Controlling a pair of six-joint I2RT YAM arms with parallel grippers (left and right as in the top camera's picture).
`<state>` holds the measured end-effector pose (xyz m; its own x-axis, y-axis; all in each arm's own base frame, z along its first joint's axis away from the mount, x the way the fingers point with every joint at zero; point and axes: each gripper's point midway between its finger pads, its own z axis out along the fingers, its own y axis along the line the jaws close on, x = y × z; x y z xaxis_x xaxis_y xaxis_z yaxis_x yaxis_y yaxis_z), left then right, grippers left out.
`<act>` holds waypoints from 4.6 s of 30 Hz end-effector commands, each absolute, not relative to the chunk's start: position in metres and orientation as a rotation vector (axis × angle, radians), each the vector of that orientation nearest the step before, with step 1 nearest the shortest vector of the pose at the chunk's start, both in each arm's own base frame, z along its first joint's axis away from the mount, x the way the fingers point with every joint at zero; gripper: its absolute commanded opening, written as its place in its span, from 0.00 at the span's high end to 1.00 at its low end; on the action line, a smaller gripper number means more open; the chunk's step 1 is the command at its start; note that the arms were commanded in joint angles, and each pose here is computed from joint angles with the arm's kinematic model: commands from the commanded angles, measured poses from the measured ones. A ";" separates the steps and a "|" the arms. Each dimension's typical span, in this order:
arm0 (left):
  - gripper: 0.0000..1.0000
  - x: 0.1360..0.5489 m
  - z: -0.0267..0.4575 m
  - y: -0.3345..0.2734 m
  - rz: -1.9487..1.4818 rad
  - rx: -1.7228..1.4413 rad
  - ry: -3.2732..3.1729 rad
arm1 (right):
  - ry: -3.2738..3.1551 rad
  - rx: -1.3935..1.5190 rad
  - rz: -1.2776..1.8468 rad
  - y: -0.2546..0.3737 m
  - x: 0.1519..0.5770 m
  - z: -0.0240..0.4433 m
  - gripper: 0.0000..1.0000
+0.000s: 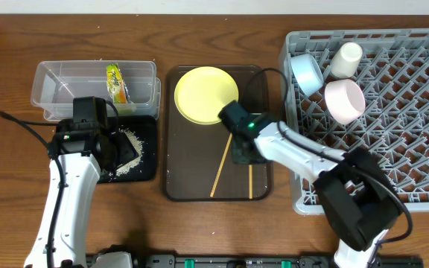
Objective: Sort waste into correct bins and load items into the dishwasher rack
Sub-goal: 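Carry the chopstick right and drop it into the rack, then move the right gripper back to the second chopstick and grasp it, then carry the second chopstick into the rack's left edge and release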
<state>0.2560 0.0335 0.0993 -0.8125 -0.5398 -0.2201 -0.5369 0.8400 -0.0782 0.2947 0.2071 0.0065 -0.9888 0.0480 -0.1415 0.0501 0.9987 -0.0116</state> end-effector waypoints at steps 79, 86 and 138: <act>0.34 0.257 0.101 0.037 -0.004 -0.849 2.775 | 3.006 -0.266 0.210 0.278 0.280 -0.006 0.67; 0.34 0.257 0.101 0.037 -0.004 -0.849 2.775 | 3.041 -0.231 0.113 0.262 0.277 -0.013 0.94; 0.34 0.257 0.101 0.037 -0.004 -0.849 2.776 | 3.014 -0.109 -0.065 0.083 0.311 0.069 0.78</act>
<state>0.2561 0.0341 0.0994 -0.8119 -0.5400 -0.2218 -0.5378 0.8397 -0.0757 0.3106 0.0811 0.0721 -0.9894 -0.0720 -0.1259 -0.0648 0.9961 -0.0603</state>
